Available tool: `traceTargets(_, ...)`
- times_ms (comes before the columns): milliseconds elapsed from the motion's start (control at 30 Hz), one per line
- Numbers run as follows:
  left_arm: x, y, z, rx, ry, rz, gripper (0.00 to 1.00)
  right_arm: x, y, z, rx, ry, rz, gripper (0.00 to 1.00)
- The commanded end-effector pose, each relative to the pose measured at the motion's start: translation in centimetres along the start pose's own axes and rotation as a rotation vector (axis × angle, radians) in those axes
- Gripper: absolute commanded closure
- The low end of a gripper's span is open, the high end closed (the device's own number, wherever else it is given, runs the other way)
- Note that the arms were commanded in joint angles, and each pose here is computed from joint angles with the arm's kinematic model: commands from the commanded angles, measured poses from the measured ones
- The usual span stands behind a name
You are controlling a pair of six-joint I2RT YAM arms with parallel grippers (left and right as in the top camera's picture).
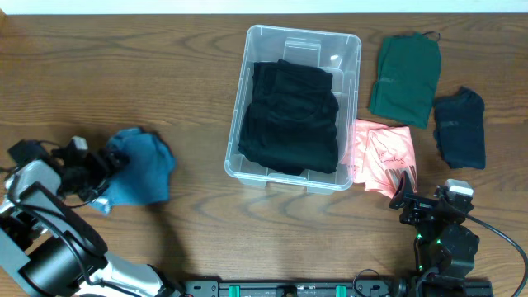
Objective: Pack container
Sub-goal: 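Grasp the light-blue shirt with the left gripper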
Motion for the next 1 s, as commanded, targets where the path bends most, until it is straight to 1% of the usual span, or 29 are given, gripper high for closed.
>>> traceTargets(0, -0.7, 1.0, -0.7, -0.029, 0.039, 0.029, 0.29, -0.1, 0.0, 0.2, 0.007, 0.008, 0.001, 0.01)
traceTargets(33, -0.6, 1.0, -0.8, -0.030, 0.042, 0.027, 0.32, -0.1, 0.0, 0.2, 0.007, 0.008, 0.001, 0.01)
traceTargets(200, -0.5, 1.0, -1.1, -0.051, 0.074, 0.021, 0.40, -0.1, 0.0, 0.2, 0.007, 0.008, 0.001, 0.01)
traceTargets(300, -0.6, 0.9, -1.8, -0.105, 0.115, 0.022, 0.46, -0.1, 0.0, 0.2, 0.007, 0.008, 0.001, 0.01)
traceTargets(367, -0.6, 0.9, -2.3, -0.137, 0.129, 0.021, 0.46, -0.1, 0.0, 0.2, 0.007, 0.008, 0.001, 0.01)
traceTargets(400, -0.6, 0.8, -2.4, -0.144, 0.129, 0.021, 0.46, -0.1, 0.0, 0.2, 0.007, 0.008, 0.001, 0.01)
traceTargets(433, -0.7, 0.8, -2.5, -0.151, 0.122, 0.025, 0.42, -0.1, 0.0, 0.2, 0.007, 0.008, 0.001, 0.01)
traceTargets(467, -0.8, 0.8, -2.5, -0.154, 0.116, 0.030, 0.36, -0.1, 0.0, 0.2, 0.007, 0.008, 0.001, 0.01)
traceTargets(533, -1.2, 0.8, -2.5, -0.153, 0.104, 0.047, 0.30, -0.1, 0.0, 0.2, 0.007, 0.008, 0.001, 0.01)
traceTargets(633, -1.5, 0.7, -2.4, -0.152, 0.093, 0.061, 0.25, -0.1, 0.0, 0.2, 0.007, 0.008, 0.001, 0.01)
traceTargets(733, -1.4, 0.5, -2.6, -0.153, 0.103, 0.054, 0.23, -0.1, 0.0, 0.2, 0.007, 0.008, 0.001, 0.01)
traceTargets(867, -0.4, -0.4, -3.3, -0.154, 0.135, 0.018, 0.22, -0.1, 0.0, 0.2, 0.007, 0.008, 0.001, 0.01)
traceTargets(967, 0.4, -1.5, -4.1, -0.162, 0.225, -0.026, 0.22, -0.1, 0.0, 0.2, 0.007, 0.008, 0.001, 0.01)
Point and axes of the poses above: each gripper's point midway between its finger pads, its own y axis out along the fingers, its own z axis along the line the jaws close on, x = y × z, the point moved 3 cm from there along -y, back along the fingers, and after that the axes turned 4 degrees about -y, right-handed, at the moved point
